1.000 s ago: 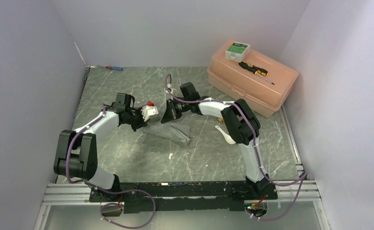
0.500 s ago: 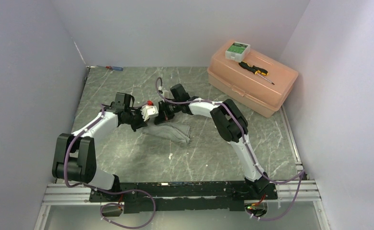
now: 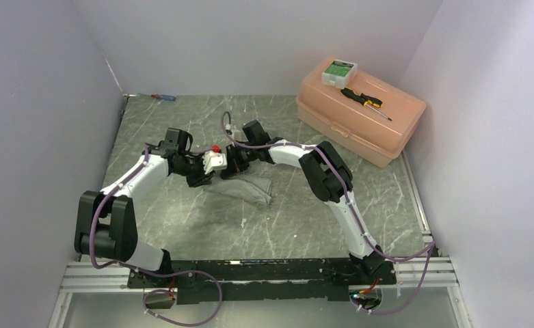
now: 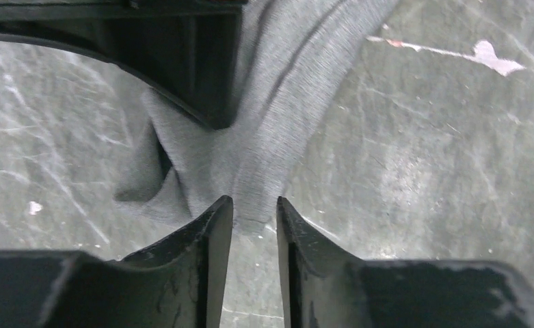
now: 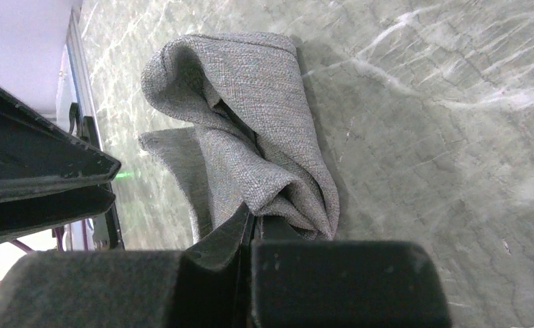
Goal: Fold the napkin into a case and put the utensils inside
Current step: Smooth out the smaller rectangle-folded napkin at the center of the board.
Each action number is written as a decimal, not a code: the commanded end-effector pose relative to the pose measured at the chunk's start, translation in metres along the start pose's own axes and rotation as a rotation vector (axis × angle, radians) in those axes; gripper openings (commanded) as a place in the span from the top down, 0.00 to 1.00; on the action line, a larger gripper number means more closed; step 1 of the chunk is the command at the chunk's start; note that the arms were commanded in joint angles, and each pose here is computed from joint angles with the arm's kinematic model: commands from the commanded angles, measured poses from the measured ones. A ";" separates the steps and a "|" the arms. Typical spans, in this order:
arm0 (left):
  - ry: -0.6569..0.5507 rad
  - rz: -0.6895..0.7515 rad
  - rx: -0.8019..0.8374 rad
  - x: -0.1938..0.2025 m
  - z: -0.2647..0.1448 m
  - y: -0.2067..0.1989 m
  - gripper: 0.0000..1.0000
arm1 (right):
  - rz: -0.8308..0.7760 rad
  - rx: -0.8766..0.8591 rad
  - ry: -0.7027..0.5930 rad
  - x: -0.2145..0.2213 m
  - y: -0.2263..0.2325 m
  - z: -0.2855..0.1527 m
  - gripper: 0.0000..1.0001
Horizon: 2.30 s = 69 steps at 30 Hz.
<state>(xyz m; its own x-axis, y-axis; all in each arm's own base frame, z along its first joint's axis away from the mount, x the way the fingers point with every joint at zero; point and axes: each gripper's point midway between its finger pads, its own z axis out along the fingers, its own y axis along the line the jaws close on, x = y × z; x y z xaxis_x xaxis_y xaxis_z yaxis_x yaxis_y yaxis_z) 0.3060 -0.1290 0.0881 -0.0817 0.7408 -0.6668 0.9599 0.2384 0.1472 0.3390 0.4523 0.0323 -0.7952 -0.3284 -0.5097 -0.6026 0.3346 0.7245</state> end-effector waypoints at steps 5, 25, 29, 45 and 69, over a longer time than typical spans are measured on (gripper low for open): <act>0.096 0.083 0.040 0.026 0.006 -0.002 0.52 | -0.063 -0.040 -0.028 -0.013 0.015 -0.001 1.00; 0.105 0.102 0.049 0.031 0.013 0.001 0.58 | -0.070 -0.080 -0.037 -0.014 0.023 -0.005 1.00; 0.095 0.112 0.010 0.025 0.013 0.013 0.81 | -0.074 -0.090 -0.036 -0.014 0.026 -0.006 1.00; 0.016 0.126 -0.042 -0.020 0.019 0.027 0.97 | -0.084 -0.121 -0.019 -0.009 0.032 -0.002 1.00; 0.067 -0.291 -0.117 0.009 0.058 0.065 0.97 | -0.175 -0.088 -0.159 -0.050 0.046 -0.078 0.99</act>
<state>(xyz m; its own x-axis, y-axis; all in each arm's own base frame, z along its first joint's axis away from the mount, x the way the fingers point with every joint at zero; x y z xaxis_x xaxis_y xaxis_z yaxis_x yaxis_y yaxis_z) 0.3777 -0.1350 0.0484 -0.3243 0.7191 -0.6146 0.8736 0.4769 0.0970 0.3384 0.4337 0.0680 -0.7726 -0.2932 -0.5631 -0.6286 0.2283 0.7435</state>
